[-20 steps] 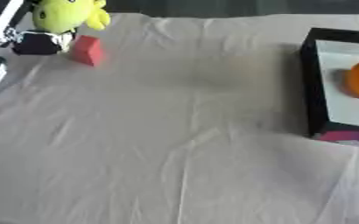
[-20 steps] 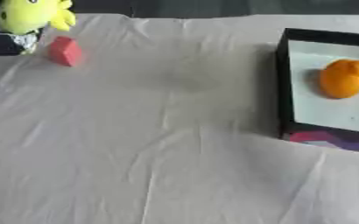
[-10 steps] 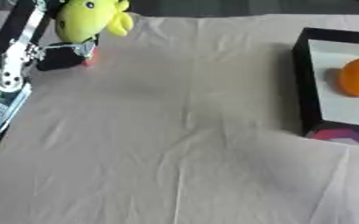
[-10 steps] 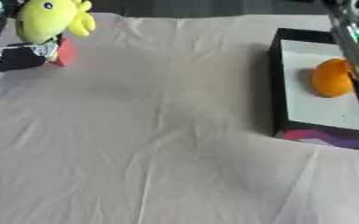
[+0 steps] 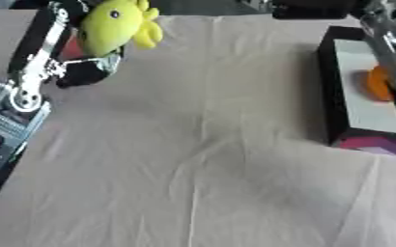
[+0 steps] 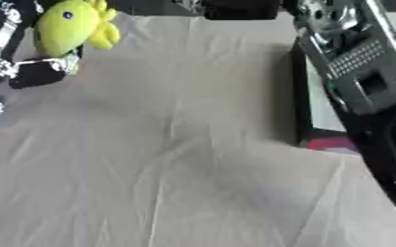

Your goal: Pick up the objects with one hand, pass them to the other hand, and then place them into the box on the other side of the table.

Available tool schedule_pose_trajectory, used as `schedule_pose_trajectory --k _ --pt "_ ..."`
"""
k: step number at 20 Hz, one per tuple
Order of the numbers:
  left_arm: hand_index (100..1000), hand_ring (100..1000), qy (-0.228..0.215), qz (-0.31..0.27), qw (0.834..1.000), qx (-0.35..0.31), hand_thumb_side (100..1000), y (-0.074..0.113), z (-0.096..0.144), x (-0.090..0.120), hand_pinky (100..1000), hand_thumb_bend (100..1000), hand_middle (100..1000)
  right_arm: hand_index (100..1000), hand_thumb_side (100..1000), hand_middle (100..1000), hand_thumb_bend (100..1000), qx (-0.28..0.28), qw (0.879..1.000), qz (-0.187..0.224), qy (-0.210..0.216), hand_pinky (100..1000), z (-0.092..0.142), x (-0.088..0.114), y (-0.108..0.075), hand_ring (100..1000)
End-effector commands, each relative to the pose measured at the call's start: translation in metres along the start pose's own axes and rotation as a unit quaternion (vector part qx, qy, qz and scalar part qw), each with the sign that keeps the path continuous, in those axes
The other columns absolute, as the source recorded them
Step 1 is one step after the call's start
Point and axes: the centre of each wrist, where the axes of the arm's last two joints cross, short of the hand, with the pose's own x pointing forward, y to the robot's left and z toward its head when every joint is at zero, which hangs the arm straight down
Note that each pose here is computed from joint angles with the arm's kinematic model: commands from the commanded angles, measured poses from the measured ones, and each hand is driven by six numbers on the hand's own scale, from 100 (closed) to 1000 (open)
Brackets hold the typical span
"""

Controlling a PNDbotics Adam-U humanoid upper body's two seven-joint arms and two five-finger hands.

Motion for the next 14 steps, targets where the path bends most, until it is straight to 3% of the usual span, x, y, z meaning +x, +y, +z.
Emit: schedule_pose_trajectory --k 1,14 --pt "611 645 -0.021 -0.003 1.0 0.011 100 0.0 -0.004 0.007 727 199 540 907 592 855 359 0.005 1.0 0.005 -0.009 939 -0.008 0.007 0.003 855" --pt "608 638 -0.056 -0.006 0.998 0.024 100 -0.026 -0.006 0.014 723 192 535 914 617 863 369 0.065 0.998 -0.009 -0.008 939 -0.033 0.008 0.04 864"
